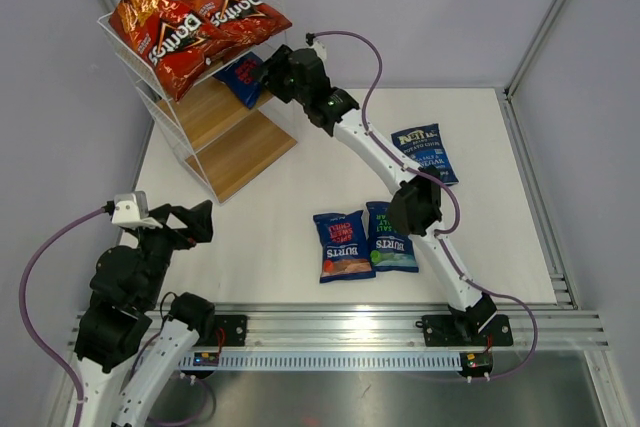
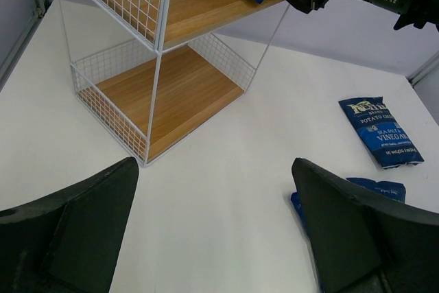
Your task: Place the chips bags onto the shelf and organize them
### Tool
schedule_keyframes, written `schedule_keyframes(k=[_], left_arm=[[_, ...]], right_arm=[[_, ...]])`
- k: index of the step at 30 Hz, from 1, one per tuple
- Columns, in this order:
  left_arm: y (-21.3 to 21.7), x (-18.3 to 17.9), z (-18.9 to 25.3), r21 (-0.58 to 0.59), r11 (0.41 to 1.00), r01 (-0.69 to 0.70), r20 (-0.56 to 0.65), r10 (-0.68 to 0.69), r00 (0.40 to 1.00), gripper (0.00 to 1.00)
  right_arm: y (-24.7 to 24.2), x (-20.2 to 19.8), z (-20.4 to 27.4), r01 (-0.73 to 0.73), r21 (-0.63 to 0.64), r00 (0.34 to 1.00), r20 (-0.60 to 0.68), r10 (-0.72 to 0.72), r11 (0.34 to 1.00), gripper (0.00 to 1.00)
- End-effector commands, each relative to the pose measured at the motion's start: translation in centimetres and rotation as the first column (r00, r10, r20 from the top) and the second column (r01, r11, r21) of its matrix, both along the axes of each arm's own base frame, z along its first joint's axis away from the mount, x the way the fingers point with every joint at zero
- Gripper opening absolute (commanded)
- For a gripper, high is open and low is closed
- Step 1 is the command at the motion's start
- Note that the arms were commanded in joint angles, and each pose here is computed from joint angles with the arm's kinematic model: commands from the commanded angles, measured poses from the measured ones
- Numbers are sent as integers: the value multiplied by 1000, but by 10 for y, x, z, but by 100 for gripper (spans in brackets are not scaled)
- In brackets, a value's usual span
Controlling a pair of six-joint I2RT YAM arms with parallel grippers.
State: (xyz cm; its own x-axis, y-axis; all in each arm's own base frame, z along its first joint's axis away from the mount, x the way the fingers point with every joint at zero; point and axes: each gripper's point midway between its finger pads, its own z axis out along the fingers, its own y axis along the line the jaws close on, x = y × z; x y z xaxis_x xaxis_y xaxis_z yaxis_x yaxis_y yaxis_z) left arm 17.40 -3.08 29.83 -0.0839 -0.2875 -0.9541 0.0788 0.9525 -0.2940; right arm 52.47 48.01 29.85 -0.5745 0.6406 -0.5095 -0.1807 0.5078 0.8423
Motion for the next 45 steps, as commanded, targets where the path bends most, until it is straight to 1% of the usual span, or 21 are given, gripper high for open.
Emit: schedule_keyframes(k=[1,2,3,4,15,20,25,26,28,29,30,32,33,35,36,38,39,41,43,44,45], left_arm=[[-3,-2,13,-25,999,21,48,-20,999,99],[-3,-2,12,-24,1000,19,46,-18,999,99],[-3,-2,12,-25,999,19,46,-18,999,99],[-3,-2,12,-25,1000,18,45,-17,999,99],[2,-1,12,-24,1000,-7,42,8,999,99],[1,1,9,-20,1000,-7,31,8,1000,99],[-6,7,2,-5,1000,15,-13,-15,1000,99],[-7,8,1,-3,1000,18,-20,-18,1000,99],[-12,11,-3,8,999,35,-38,-35,999,99],[-14,13,-5,11,999,42,-49,-41,998,99],[-18,16,-7,14,998,60,-62,-59,996,99],[-25,18,-8,11,996,91,-87,-90,992,99],[-37,20,-14,8,989,148,-125,-145,981,99],[-52,19,-13,-37,978,205,-158,-208,965,99],[-66,16,-19,-84,961,262,-204,-274,940,99],[-98,14,-35,-207,910,360,-274,-407,871,99],[-117,10,-34,-273,857,437,-254,-502,826,99],[-134,10,-45,-429,802,415,-270,-552,789,99],[-156,11,-68,-580,703,412,-236,-628,741,99],[-166,13,-63,-612,650,450,-155,-657,738,99],[-172,11,-96,-652,637,411,-193,-665,722,99]], right_arm=[[-5,-10,61,19,69,994,108,-27,997,64],[-5,-14,64,13,71,994,107,-21,997,67],[-6,-16,65,14,71,995,103,-21,997,90],[-6,-16,60,17,65,996,85,-22,998,99],[-34,-53,81,-2,65,997,81,-3,998,99],[-51,-80,93,-38,62,991,130,30,997,100],[-107,-121,90,-35,-75,979,197,49,997,99],[-117,-128,62,-63,-115,984,156,80,991,100],[-154,-141,68,-89,-91,983,149,102,992,99],[-164,-151,33,-121,-121,988,79,131,985,100],[-182,-166,44,-113,-125,986,108,127,986,99],[-218,-177,-1,-53,-248,996,56,69,967,100],[-235,-193,10,-23,-260,994,93,49,965,99],[-261,-213,-26,-7,-353,998,50,26,936,99],[-273,-230,-14,10,-343,995,96,25,939,99],[-287,-252,-40,-8,-380,997,63,34,925,100],[-296,-267,-29,7,-362,994,105,34,932,100],[-307,-287,-48,-13,-389,996,72,44,921,99],[-319,-307,-48,-12,-394,995,86,50,919,99],[-326,-316,-46,3,-387,993,110,43,922,99],[-331,-323,-51,1,-395,994,97,41,919,100]])
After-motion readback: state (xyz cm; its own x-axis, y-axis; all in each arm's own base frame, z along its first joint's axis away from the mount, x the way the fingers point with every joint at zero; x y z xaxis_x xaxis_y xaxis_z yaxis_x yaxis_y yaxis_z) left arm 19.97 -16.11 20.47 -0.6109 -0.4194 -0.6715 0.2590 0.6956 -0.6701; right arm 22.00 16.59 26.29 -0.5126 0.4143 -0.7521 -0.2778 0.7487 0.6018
